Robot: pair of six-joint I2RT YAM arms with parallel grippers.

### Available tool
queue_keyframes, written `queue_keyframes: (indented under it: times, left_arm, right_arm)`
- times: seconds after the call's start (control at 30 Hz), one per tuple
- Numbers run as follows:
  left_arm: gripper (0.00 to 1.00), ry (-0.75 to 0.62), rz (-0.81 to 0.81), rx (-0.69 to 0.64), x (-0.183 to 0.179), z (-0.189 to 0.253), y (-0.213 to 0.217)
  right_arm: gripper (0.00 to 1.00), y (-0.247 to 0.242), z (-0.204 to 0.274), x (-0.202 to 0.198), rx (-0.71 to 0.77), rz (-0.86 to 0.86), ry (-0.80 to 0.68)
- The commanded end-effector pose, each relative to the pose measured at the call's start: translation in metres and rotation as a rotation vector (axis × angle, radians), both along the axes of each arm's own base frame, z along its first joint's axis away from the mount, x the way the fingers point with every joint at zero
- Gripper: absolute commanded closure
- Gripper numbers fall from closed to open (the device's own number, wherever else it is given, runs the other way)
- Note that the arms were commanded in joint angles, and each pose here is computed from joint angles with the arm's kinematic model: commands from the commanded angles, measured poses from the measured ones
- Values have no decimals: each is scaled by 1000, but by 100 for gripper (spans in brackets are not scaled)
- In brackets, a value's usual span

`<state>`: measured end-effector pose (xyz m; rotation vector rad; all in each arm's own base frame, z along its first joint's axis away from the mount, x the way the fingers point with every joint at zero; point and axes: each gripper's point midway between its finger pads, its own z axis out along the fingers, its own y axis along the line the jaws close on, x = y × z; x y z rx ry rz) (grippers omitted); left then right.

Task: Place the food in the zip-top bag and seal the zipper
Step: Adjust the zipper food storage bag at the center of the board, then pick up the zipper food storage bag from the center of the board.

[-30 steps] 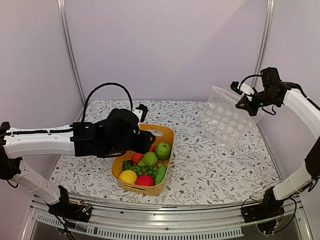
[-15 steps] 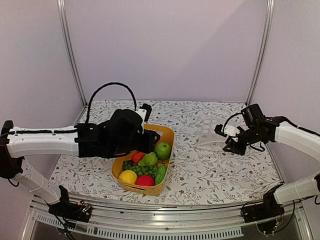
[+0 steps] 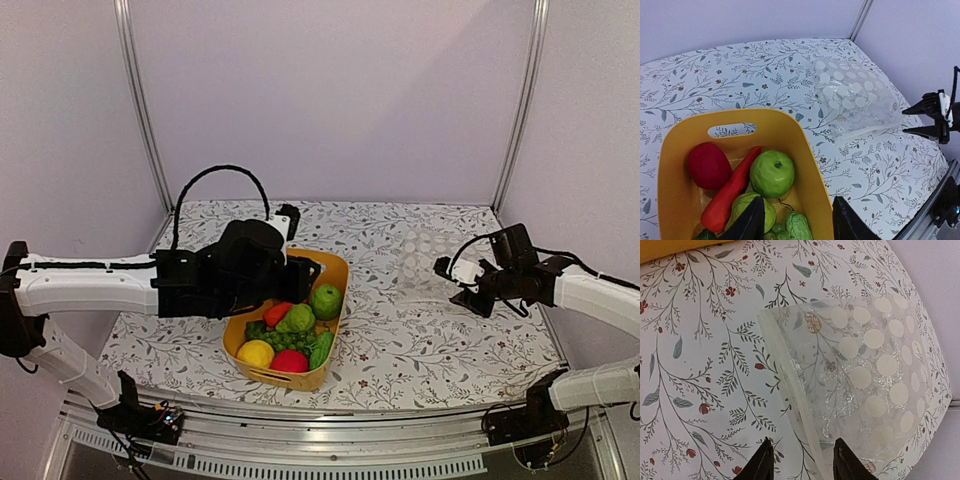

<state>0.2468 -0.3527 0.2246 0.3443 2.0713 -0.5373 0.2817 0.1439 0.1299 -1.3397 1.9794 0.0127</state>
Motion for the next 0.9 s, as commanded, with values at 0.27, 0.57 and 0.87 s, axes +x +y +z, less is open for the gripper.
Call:
queue_keyframes:
  times: [0.27, 0.57, 0.87]
  left_arm:
    - [54, -1, 18, 0, -2, -5, 1]
    - [55, -4, 17, -4, -2, -2, 0]
    - [54, -2, -6, -35, -3, -3, -10]
  right_arm:
    - [55, -28, -66, 53, -287, -66, -136]
    - [57, -26, -89, 66, -305, -82, -108]
    - [81, -37, -80, 80, -338, -164, -172]
